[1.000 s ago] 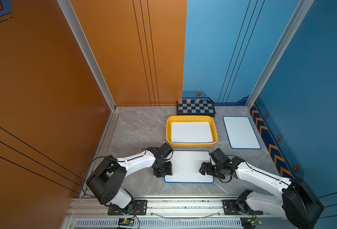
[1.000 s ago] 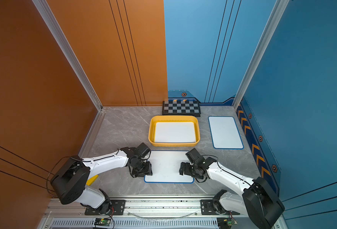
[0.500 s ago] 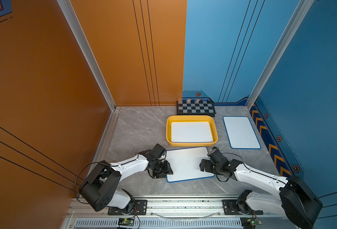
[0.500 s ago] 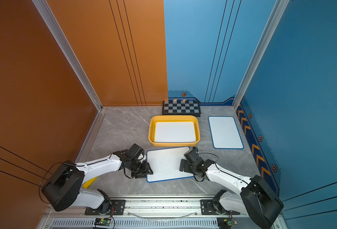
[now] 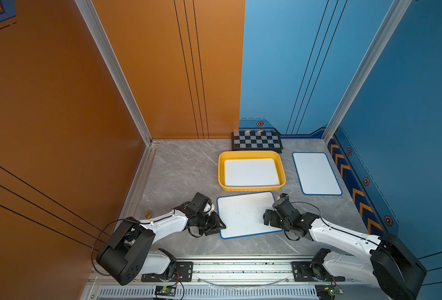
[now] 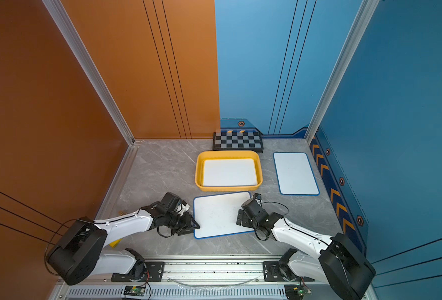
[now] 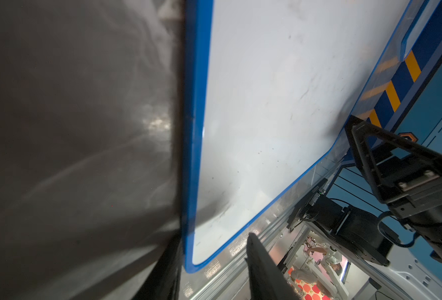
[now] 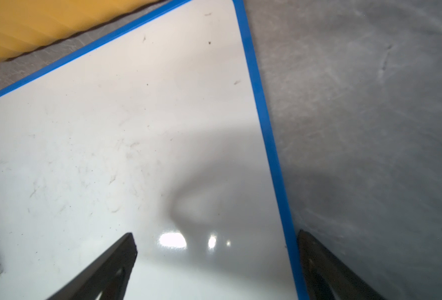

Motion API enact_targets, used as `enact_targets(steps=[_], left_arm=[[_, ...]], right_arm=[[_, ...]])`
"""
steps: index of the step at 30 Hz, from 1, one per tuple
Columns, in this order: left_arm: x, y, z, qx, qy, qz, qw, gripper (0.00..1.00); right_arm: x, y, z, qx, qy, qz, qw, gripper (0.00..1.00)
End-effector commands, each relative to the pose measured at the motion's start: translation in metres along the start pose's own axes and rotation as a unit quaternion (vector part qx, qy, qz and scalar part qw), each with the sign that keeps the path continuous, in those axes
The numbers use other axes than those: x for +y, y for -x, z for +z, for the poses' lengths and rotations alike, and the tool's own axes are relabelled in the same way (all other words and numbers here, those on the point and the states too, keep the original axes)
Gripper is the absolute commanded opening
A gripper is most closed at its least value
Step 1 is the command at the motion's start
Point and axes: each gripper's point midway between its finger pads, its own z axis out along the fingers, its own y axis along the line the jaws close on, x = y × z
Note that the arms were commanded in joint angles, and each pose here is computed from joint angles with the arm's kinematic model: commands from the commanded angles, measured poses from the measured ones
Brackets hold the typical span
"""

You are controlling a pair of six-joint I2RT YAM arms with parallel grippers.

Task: Put the whiteboard into the storage box
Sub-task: Pick up the whiteboard at the center of the board.

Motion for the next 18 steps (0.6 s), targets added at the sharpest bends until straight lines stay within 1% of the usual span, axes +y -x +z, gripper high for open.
enact_targets(steps=[1, 5, 11, 18], left_arm=[[-0.013, 0.0, 0.007, -0.003, -0.045, 0.032, 0.998, 0.4], [-0.02, -0.002, 0.002, -0.008, -0.073, 0.038, 0.997, 0.37], [-0.027, -0.002, -0.002, -0.011, -0.084, 0.053, 0.995, 0.35], [-0.053, -0.003, -0.015, -0.018, -0.131, 0.077, 0.988, 0.32]], right_arm=[[0.022, -0.092, -0.008, 0.21, 0.085, 0.034, 0.973, 0.97], [0.028, -0.092, -0.011, 0.212, 0.102, 0.04, 0.971, 0.97], [0.034, -0.091, -0.017, 0.207, 0.128, 0.05, 0.969, 0.97], [0.033, -0.092, -0.017, 0.209, 0.133, 0.048, 0.968, 0.97]])
